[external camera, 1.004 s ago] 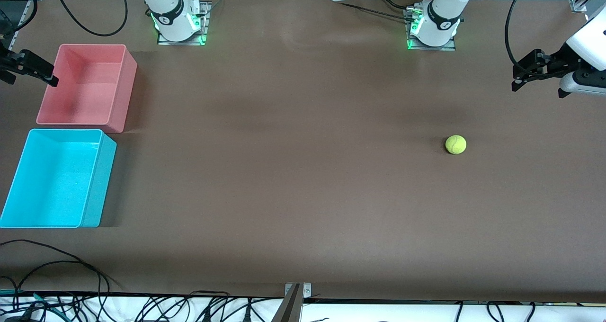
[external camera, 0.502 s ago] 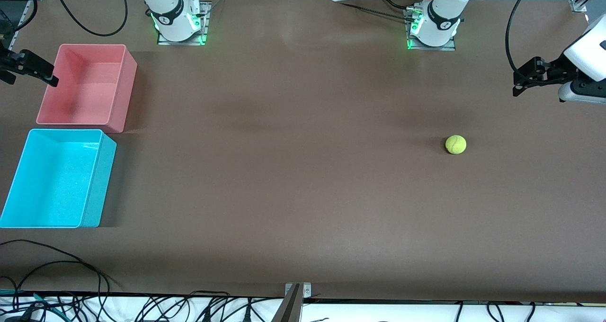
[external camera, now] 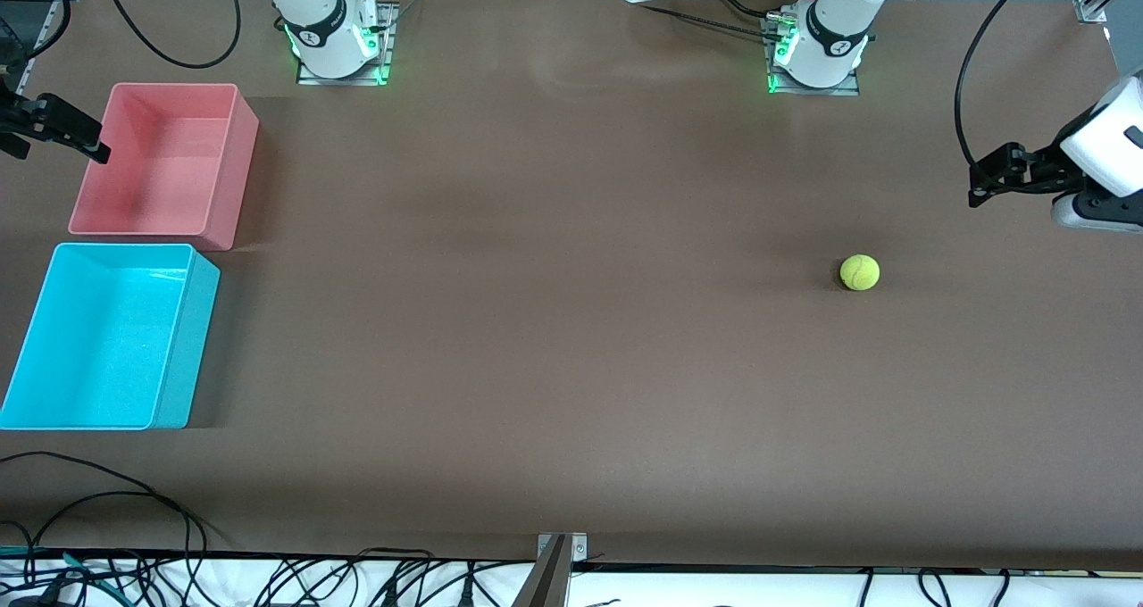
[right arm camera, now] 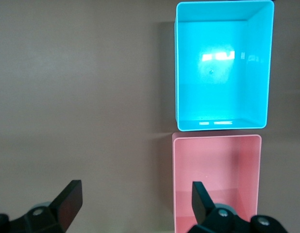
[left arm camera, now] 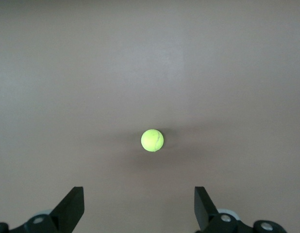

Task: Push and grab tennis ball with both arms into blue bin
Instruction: 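Move the left gripper down beside the yellow tennis ball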

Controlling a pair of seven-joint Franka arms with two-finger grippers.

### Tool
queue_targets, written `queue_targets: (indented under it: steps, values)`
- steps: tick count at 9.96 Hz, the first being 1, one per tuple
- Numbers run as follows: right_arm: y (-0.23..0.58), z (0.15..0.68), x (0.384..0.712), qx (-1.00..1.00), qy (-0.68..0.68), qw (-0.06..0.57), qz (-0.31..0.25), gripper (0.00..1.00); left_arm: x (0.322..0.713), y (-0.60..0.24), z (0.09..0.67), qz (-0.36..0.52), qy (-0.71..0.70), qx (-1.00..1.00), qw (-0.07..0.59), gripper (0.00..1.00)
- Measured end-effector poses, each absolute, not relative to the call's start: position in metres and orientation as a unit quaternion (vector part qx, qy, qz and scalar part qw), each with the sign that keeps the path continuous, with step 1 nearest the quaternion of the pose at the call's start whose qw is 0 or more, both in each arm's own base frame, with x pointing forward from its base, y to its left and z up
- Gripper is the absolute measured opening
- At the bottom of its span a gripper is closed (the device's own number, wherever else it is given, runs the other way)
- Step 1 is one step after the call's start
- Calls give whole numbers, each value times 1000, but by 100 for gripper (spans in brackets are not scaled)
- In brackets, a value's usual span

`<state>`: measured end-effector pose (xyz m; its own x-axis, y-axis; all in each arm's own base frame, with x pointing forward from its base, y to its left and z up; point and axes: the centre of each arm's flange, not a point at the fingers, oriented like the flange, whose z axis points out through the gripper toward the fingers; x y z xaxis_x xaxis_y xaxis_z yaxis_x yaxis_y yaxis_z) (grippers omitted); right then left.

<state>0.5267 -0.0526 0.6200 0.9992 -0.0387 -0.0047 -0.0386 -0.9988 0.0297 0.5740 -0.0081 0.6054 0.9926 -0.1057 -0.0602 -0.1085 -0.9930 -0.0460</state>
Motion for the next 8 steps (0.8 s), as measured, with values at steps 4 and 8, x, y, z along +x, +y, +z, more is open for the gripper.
queue_targets:
  steps: [4, 8]
  values:
    - [-53, 620, 527, 1000, -19, 15, -3, 100, 576, 0, 573, 60, 48, -997, 23, 100]
    - [-53, 620, 527, 1000, -20, 15, -3, 100, 587, 9, 524, 60, 42, -997, 23, 100]
